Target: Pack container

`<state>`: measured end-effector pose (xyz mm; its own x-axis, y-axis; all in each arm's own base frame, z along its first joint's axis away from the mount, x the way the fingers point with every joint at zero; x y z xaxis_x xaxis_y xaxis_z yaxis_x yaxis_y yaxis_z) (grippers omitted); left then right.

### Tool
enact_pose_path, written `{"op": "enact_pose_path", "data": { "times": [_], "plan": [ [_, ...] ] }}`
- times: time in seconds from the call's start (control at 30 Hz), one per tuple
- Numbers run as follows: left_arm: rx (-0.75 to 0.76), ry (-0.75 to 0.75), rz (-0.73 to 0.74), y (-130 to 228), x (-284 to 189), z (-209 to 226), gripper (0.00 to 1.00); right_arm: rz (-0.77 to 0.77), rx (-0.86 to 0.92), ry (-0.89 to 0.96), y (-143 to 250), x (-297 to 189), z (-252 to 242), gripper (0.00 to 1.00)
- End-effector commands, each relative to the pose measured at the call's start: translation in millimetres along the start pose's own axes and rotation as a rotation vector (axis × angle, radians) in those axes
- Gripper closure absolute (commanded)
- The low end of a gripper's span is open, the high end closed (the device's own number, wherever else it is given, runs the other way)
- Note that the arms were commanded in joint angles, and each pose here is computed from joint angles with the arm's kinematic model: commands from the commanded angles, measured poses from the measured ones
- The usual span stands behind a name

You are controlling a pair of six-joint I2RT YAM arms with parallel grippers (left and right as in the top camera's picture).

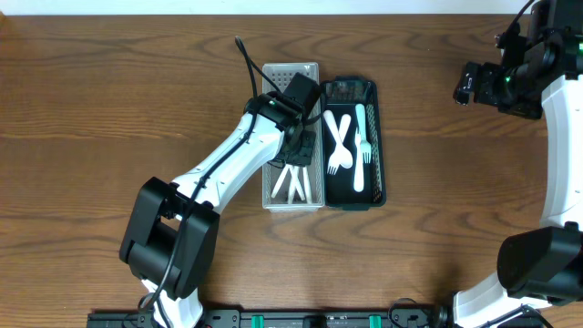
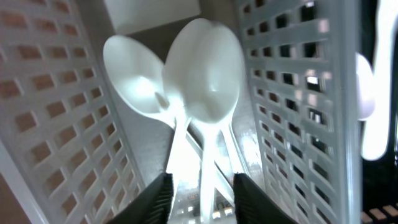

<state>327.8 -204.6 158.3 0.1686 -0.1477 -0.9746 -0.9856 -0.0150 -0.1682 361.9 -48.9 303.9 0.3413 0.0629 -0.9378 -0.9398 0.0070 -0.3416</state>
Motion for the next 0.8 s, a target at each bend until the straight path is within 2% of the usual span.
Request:
{"op": "enact_pose_path", "data": {
  "times": [0.0, 0.13, 0.27, 0.33, 0.37, 0.4, 0.53, 0.77],
  "plan": [
    [-0.006, -0.001, -0.061, -6, -19, 4, 0.57, 0.007, -0.024, -0.01, -1, 5, 2, 0.02],
    [-0.027, 0.003, -0.161, -13, -52, 15, 0.53, -0.008, -0.035, -0.009, -3, 5, 2, 0.02],
    [-0.085, -0.044, -0.318, -19, -101, 41, 0.38, -0.031, -0.062, -0.012, -7, 3, 9, 0.01],
    [-0.135, -0.054, -0.396, -21, -126, 60, 0.22, -0.052, -0.093, -0.017, -9, 1, 18, 0.01],
    [-0.168, -0.055, -0.437, -22, -140, 71, 0.05, -0.074, -0.121, -0.021, -12, 0, 25, 0.01],
    [-0.192, -0.057, -0.464, -23, -148, 80, 0.02, -0.093, -0.143, -0.024, -15, -1, 32, 0.01],
    [-0.317, -0.075, -0.561, -31, -175, 123, 0.02, -0.228, -0.24, -0.016, -40, 3, 59, 0.01],
    [-0.439, -0.13, -0.58, -38, -179, 167, 0.02, -0.441, -0.313, 0.005, -79, 9, 84, 0.01]
  ]
}}
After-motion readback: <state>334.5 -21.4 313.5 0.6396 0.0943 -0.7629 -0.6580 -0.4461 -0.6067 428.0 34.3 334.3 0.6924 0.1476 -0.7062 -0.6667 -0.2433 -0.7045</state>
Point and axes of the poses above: each gripper's point midway between its finger pads, its own x axis out along the fingers, its own z axis along the line the jaws close on, y = z × x, the point moved 9 cm from there along -x, back along the fingers, and after that the axes turned 13 degrees about -x, right-handed, at the moved point
